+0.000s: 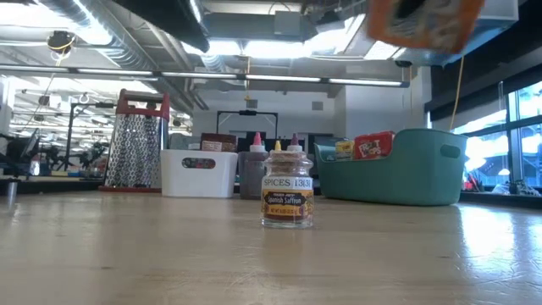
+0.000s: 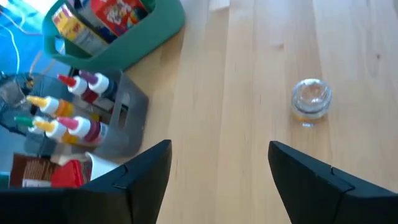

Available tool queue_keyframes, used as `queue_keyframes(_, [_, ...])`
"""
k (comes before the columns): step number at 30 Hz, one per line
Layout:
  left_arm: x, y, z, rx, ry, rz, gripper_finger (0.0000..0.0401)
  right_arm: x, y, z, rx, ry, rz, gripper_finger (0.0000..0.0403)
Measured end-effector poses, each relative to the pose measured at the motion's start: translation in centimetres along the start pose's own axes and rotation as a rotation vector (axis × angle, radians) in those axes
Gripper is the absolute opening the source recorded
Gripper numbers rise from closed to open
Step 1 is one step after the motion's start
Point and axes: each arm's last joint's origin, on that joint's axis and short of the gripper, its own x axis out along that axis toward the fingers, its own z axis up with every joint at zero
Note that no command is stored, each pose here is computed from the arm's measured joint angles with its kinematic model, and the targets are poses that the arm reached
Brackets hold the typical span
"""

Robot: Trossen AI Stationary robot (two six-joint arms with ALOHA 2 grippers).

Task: Pick & Place Kitchen Items
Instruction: Put the orange cereal box into the right green bin

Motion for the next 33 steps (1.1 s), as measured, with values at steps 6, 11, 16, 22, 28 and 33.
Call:
queue_keyframes(6, [0.0,0.1,-0.5,-0.029,0.04,0.007,0.0263,-4.1,-4.5,-3.1,0.148,-0.225,0.001,0.0166])
queue_keyframes(11, [0.0,0.2,-0.6,-0.032,0.053,0.012,0.0262,-4.0,-7.4,-7.0,0.286,-0.384,-0.053,0.0166])
queue_keyframes(16, [0.0,0.2,-0.6,-0.032,0.053,0.012,0.0263,-1.0,-7.7,-10.9,0.53,-0.568,-0.093,0.0166])
queue_keyframes(22, [0.2,0.4,-0.5,-0.038,0.057,0.021,0.0264,2.9,-5.1,-12.3,0.623,-0.701,-0.198,0.0166])
queue_keyframes(28, [0.8,1.3,-0.4,-0.06,0.07,0.045,0.0263,6.6,-3.5,-11.9,0.683,-0.647,-0.288,0.0159])
queue_keyframes(33, [1.2,1.6,-0.3,-0.07,0.078,0.058,0.0261,8.9,-2.5,-10.0,0.664,-0.548,-0.288,0.0151])
